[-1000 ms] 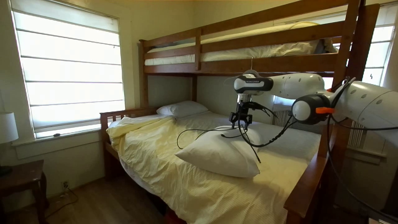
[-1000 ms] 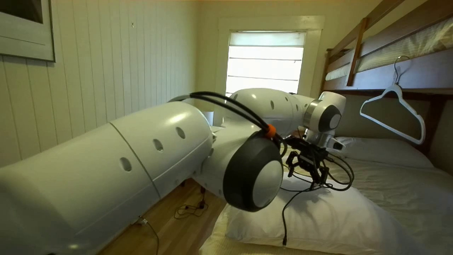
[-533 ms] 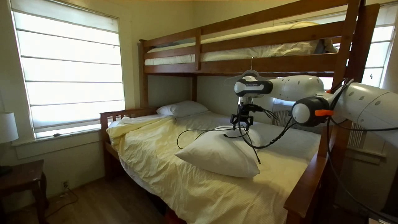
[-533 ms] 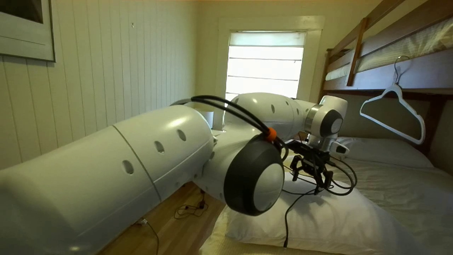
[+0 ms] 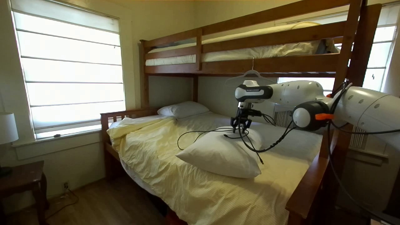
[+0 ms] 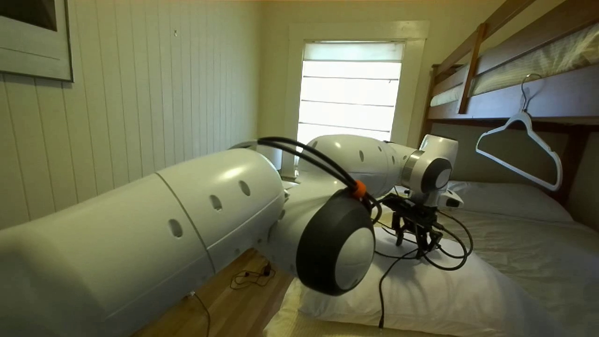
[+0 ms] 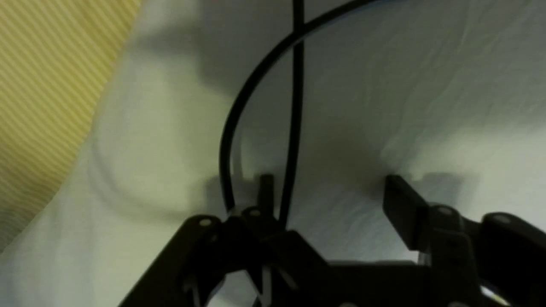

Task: Move the black cable to the left.

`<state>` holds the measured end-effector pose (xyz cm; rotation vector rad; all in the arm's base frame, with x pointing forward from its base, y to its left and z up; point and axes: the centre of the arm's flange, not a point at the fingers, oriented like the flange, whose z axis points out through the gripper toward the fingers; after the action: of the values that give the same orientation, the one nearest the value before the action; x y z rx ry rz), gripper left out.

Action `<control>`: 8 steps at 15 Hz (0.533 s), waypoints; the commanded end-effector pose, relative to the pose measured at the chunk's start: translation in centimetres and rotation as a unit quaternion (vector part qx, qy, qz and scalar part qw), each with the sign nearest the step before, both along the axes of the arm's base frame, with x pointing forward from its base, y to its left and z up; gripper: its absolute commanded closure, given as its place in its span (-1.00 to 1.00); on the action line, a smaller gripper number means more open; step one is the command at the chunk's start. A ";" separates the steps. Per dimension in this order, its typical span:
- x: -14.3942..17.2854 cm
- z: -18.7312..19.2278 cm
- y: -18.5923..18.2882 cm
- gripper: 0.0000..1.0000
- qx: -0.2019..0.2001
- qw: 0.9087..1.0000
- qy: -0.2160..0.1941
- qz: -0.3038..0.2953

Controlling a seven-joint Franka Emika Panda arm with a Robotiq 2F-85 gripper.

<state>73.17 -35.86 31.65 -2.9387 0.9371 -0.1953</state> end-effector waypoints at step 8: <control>-0.5 6.5 -2.7 1.00 0.070 0.971 -0.228 0.009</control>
<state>73.99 -38.49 37.04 -2.7166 0.9074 -0.6325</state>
